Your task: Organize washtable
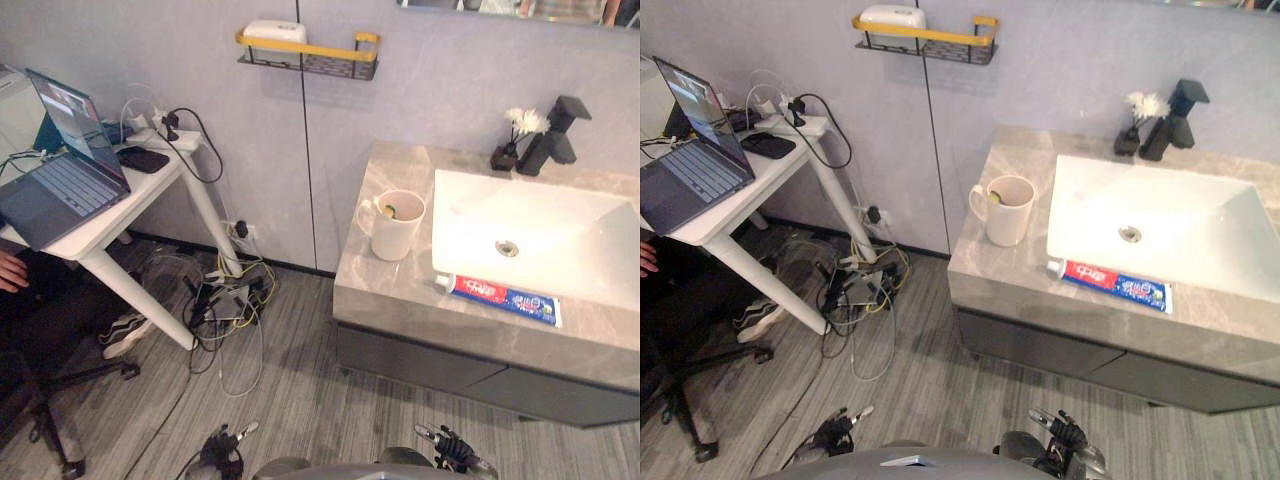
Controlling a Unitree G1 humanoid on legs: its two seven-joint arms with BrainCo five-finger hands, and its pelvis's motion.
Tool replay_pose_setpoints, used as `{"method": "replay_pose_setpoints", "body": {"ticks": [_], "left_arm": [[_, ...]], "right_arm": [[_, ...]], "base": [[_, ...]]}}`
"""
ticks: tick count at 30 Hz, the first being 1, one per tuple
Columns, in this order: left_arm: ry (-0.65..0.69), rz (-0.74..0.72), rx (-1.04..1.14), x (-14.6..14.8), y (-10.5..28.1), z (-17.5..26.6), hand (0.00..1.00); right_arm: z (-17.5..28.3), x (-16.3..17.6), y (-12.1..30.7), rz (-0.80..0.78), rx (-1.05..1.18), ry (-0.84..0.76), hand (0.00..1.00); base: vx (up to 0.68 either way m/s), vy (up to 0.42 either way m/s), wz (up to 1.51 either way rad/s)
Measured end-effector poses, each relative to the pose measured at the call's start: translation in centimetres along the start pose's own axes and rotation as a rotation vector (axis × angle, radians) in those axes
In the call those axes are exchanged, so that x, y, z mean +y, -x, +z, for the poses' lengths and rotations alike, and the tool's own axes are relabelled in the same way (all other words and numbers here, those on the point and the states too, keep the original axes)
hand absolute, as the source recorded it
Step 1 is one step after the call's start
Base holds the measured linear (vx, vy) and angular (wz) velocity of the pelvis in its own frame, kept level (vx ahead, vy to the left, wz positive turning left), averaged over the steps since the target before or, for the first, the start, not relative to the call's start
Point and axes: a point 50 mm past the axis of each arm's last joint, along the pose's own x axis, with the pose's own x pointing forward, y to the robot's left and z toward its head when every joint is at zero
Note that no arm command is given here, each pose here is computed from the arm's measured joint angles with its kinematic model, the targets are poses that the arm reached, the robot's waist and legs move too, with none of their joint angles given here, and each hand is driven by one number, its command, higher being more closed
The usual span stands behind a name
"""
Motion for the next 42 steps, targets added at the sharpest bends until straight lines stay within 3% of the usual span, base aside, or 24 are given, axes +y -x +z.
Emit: {"method": "replay_pose_setpoints", "body": {"ticks": [3,6,12,23,25,29,32,33,37,40,42], "left_arm": [[0.018,-0.026,0.016,-1.3,0.2,-0.6,0.00],[-0.038,-0.015,0.022,-0.2,0.0,-0.5,0.00],[-0.027,-0.038,0.104,-1.1,0.3,-2.3,0.00],[-0.006,0.009,0.132,0.7,0.5,-3.1,0.00],[0.034,0.035,0.142,1.3,0.6,-3.5,0.00],[0.274,0.115,0.142,1.9,0.9,-3.8,0.00],[0.533,0.163,-0.038,1.9,0.6,0.0,0.00],[0.609,0.176,-0.184,2.6,0.9,3.1,0.00],[0.807,0.341,-0.761,8.2,5.8,13.9,0.00],[0.795,0.427,-1.032,9.7,10.3,18.2,0.00],[0.739,0.441,-1.197,9.2,13.3,20.7,0.00]], "right_arm": [[0.3,-0.1,-0.1,-0.007,0.004,0.008,0.00],[-0.8,0.4,0.0,-0.001,0.039,0.000,0.00],[-1.1,-1.5,0.3,-0.042,0.075,0.063,0.00],[-1.6,-0.5,0.2,-0.009,0.089,0.088,0.00],[-2.0,-0.3,0.3,-0.007,0.099,0.082,0.00],[-2.8,-0.9,0.6,-0.030,0.110,0.043,0.00],[-2.8,-1.2,0.7,-0.051,0.102,0.033,0.00],[-2.8,-1.3,0.7,-0.056,0.098,0.035,0.00],[-2.4,-2.0,0.7,-0.084,0.082,0.049,0.00],[-2.6,-2.4,0.8,-0.093,0.086,0.053,0.00],[-2.8,-2.6,0.9,-0.096,0.092,0.052,0.00]], "base": [[0.08,-0.022,-0.22],[0.06,-0.283,-0.05],[0.04,-0.202,-0.08],[-0.07,0.035,0.05],[-0.05,0.039,-0.06],[0.01,0.003,-0.03],[0.07,-0.025,0.09],[0.09,-0.036,0.05],[0.09,-0.021,-0.01],[0.04,0.022,0.07],[0.02,0.040,0.19]]}}
